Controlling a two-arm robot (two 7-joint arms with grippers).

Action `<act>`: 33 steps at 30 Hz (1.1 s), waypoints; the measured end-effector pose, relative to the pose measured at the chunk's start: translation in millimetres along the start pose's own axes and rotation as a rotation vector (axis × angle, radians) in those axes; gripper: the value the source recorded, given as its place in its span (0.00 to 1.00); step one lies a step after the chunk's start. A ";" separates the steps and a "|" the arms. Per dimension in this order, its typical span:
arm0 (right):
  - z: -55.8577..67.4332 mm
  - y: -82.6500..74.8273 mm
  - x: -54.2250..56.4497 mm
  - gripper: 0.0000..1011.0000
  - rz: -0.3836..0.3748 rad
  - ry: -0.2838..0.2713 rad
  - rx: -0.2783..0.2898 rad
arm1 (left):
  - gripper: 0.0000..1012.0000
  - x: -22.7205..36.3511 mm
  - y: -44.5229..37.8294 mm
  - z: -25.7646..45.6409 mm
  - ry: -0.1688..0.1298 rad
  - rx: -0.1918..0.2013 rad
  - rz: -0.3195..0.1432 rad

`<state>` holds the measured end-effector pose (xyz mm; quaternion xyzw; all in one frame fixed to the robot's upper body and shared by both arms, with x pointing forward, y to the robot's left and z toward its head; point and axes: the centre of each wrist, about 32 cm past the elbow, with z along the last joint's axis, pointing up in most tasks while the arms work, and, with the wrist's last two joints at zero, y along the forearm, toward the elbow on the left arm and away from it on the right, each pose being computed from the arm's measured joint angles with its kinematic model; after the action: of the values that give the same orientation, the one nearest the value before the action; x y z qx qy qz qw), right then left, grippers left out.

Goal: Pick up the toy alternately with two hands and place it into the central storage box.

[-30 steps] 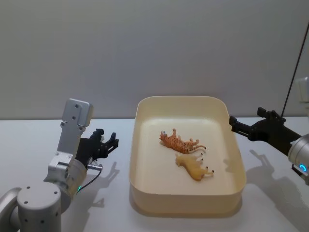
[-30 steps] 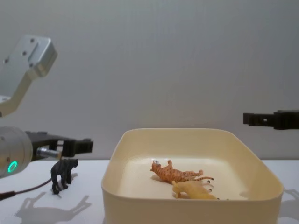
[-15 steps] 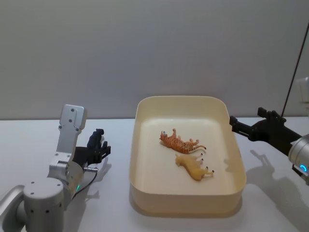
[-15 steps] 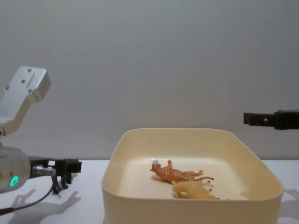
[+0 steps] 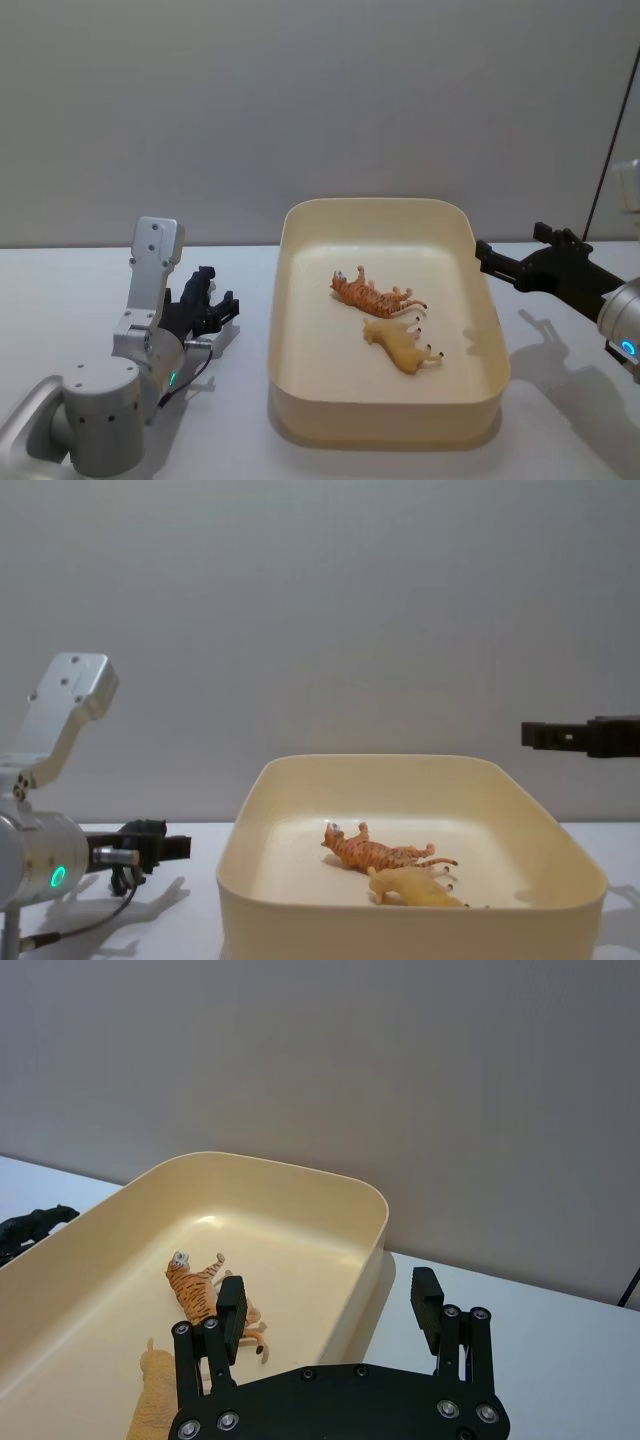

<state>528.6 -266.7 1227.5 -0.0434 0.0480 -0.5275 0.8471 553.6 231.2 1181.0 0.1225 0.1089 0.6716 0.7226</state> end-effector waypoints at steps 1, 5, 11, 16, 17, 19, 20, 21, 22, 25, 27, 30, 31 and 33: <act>0.0 0.0 0.0 0.99 0.000 0.000 0.000 | 0.99 0.3 -3.0 -0.7 0.005 0.003 -0.004; 0.0 0.0 0.0 0.99 0.000 0.000 0.000 | 0.98 1.0 -8.6 -1.5 0.014 0.007 -0.011; 0.0 0.0 0.0 0.99 0.000 0.000 0.000 | 0.85 1.4 -14.4 -2.5 0.024 0.011 -0.019; 0.0 0.0 0.0 0.99 0.000 0.000 0.000 | 0.72 1.7 -17.1 -3.0 0.028 0.014 -0.023; 0.0 0.0 0.0 0.99 0.000 0.000 0.000 | 0.67 1.7 -17.9 -3.0 0.029 0.015 -0.023; 0.0 0.0 0.0 0.99 0.000 0.000 0.000 | 0.61 1.8 -18.8 -3.1 0.031 0.015 -0.025; 0.0 0.0 0.0 0.99 0.000 0.000 0.000 | 0.57 1.8 -19.0 -3.2 0.031 0.015 -0.025; 0.0 0.0 0.0 0.99 0.000 0.000 0.000 | 0.52 1.8 -19.4 -3.3 0.032 0.016 -0.026; 0.0 0.0 0.0 0.99 0.000 0.000 0.000 | 0.50 1.8 -19.8 -3.3 0.033 0.016 -0.027; 0.0 0.0 0.0 0.99 0.000 0.000 0.000 | 0.42 1.8 -20.4 -3.5 0.034 0.017 -0.027; 0.0 0.0 0.0 0.99 0.000 0.000 0.000 | 0.36 1.8 -20.9 -3.5 0.035 0.017 -0.028; 0.0 0.0 0.0 0.99 0.000 0.000 0.000 | 0.30 1.9 -21.3 -3.4 0.036 0.017 -0.029; 0.0 0.0 0.0 0.99 0.000 0.000 0.000 | 0.30 1.9 -21.3 -3.4 0.036 0.017 -0.029; 0.0 0.0 0.0 0.99 0.000 0.000 0.000 | 0.30 1.8 -21.2 -3.2 0.035 0.015 -0.030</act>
<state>528.6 -266.7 1227.4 -0.0434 0.0480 -0.5275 0.8471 572.7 231.6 1171.2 0.1146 0.1285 0.6620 0.7295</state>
